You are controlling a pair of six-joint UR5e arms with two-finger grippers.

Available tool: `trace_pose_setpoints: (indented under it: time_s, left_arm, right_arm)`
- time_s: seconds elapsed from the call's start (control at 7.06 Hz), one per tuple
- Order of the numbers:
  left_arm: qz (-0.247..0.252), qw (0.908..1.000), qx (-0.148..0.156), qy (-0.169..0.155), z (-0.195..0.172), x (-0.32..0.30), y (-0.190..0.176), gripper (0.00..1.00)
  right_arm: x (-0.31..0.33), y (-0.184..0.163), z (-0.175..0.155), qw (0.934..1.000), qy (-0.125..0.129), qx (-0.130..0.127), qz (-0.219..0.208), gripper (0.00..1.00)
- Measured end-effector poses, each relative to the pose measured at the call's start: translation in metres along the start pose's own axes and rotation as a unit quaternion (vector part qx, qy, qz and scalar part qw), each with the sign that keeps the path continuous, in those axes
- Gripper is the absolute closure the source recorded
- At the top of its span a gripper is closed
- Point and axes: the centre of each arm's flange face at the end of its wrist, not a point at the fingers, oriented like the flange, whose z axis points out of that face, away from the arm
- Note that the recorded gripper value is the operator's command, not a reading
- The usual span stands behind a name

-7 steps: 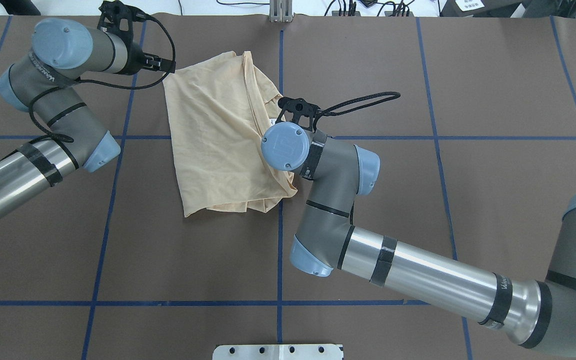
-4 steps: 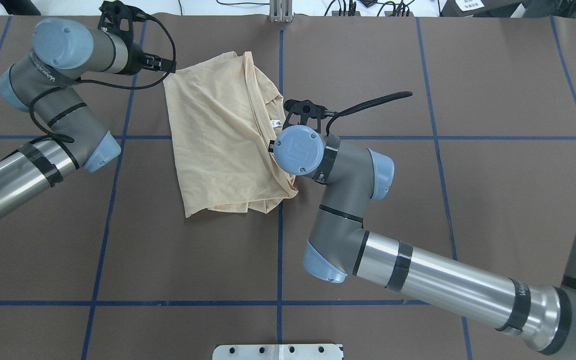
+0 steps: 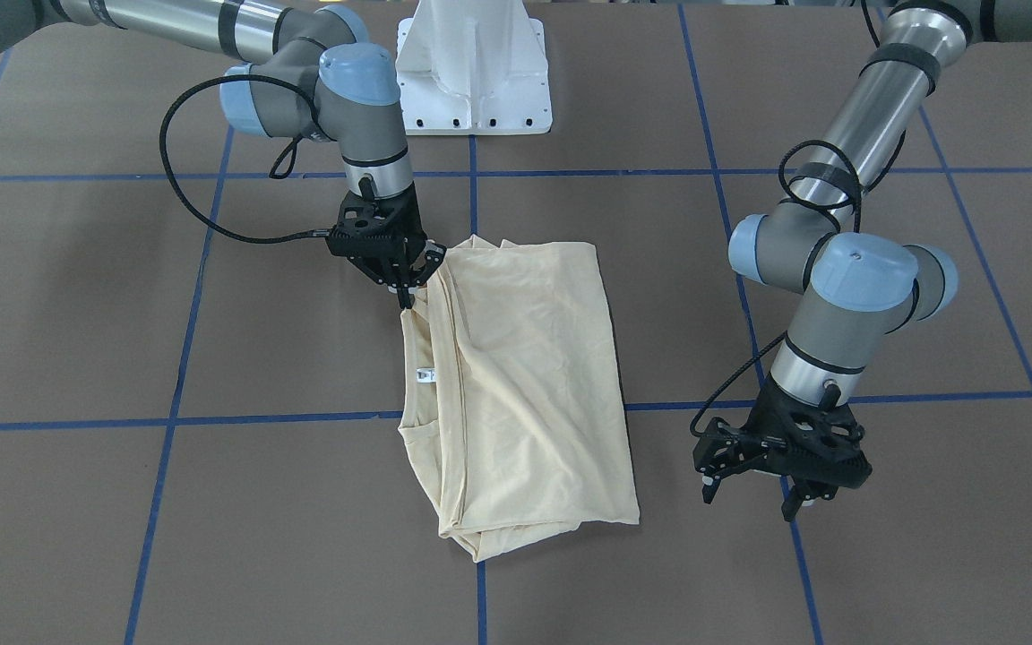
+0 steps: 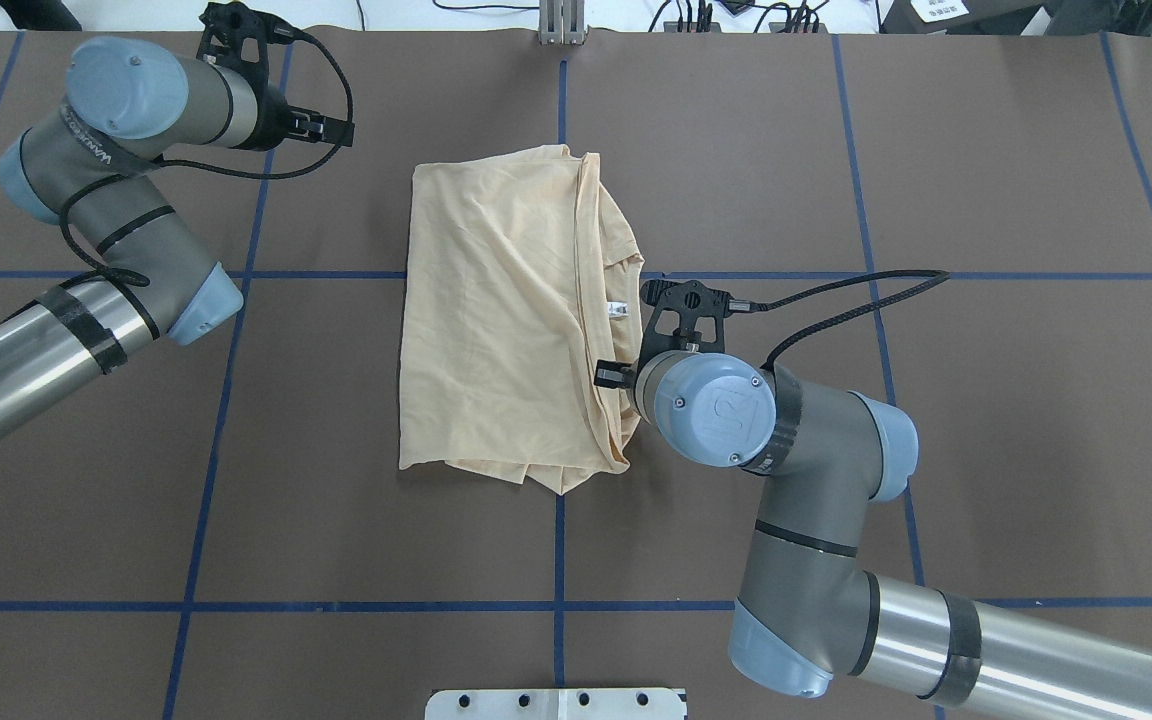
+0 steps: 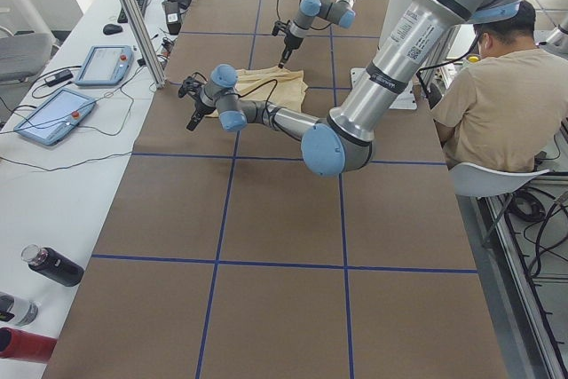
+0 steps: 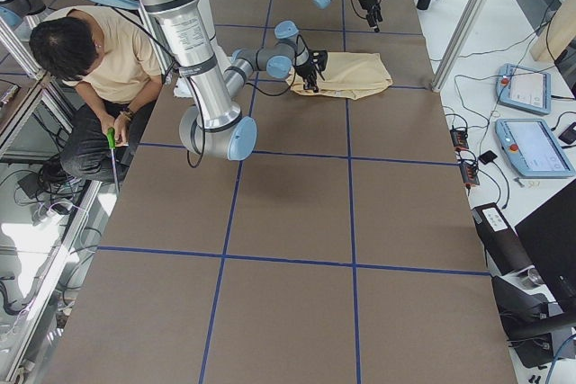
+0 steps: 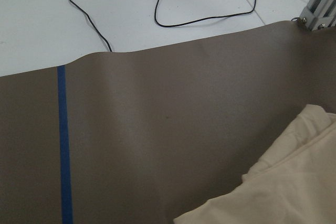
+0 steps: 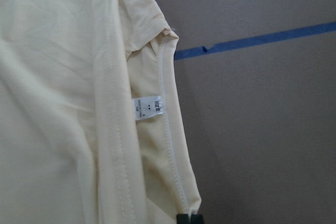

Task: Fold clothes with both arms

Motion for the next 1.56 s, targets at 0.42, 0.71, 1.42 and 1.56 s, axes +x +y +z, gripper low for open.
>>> trace_pose_setpoints:
  time_s: [0.42,0.71,1.42,1.56]
  left_arm:
    - [0.000,1.0000,0.000,0.000,0.000,0.000,0.000,0.00]
    - [0.001,1.0000,0.000,0.000,0.000,0.000,0.000,0.00]
    - [0.000,1.0000,-0.001,-0.001,0.001,-0.001,0.001,0.00]
    - [0.000,1.0000,-0.001,-0.001,0.001,-0.001,0.001,0.00]
  right_arm:
    - [-0.005,0.004,-0.006,0.9999,-0.007,0.005,-0.005,0.00]
    - [-0.028,-0.035,-0.006,0.9997,0.013,0.020,-0.010,0.00]
    - [-0.069,-0.032,-0.002,0.9951,0.064,-0.060,-0.046,0.40]
    - [-0.068,-0.017,0.000,0.9943,0.066,-0.064,-0.053,0.66]
